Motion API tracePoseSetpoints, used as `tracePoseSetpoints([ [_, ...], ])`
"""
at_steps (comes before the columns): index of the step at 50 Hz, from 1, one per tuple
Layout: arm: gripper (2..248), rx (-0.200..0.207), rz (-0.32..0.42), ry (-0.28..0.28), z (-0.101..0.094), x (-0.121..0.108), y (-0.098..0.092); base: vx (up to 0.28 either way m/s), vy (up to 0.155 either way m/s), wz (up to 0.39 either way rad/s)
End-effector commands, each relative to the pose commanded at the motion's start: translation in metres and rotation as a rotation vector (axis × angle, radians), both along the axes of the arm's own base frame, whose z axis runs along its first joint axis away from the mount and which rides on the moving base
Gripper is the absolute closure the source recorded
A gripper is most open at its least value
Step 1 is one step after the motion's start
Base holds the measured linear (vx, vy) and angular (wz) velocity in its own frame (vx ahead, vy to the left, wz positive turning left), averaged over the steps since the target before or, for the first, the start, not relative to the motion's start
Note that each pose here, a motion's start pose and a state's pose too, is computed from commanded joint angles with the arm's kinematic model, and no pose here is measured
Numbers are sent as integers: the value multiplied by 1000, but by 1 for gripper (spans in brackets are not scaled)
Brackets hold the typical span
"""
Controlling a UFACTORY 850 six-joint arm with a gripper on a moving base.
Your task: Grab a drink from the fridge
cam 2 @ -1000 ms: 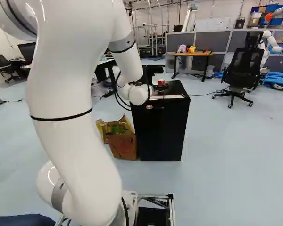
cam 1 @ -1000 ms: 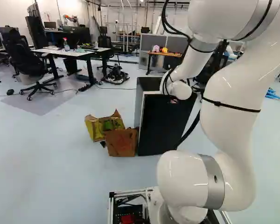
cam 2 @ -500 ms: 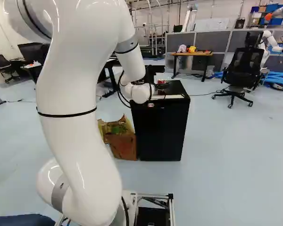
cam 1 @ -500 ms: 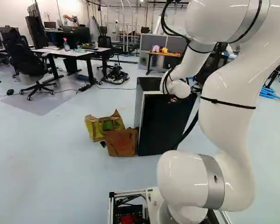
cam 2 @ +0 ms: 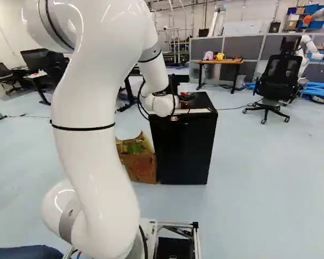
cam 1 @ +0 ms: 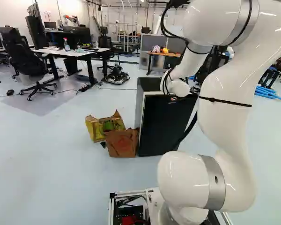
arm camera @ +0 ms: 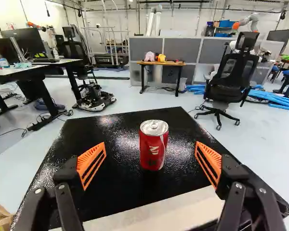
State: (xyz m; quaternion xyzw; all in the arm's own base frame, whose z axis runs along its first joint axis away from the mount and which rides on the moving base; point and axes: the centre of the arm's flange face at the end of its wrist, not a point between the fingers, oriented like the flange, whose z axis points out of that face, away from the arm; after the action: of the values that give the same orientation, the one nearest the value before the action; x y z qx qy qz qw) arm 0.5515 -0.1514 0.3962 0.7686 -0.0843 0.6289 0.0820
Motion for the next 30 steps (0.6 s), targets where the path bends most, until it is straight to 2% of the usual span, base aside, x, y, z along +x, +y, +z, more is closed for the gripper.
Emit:
tracePoseSetpoints([
  [15, 3, 4, -1, 17, -5, 15, -5, 0, 0, 0],
  [30, 3, 7, -3, 29, -21, 31, -10, 0, 0, 0],
])
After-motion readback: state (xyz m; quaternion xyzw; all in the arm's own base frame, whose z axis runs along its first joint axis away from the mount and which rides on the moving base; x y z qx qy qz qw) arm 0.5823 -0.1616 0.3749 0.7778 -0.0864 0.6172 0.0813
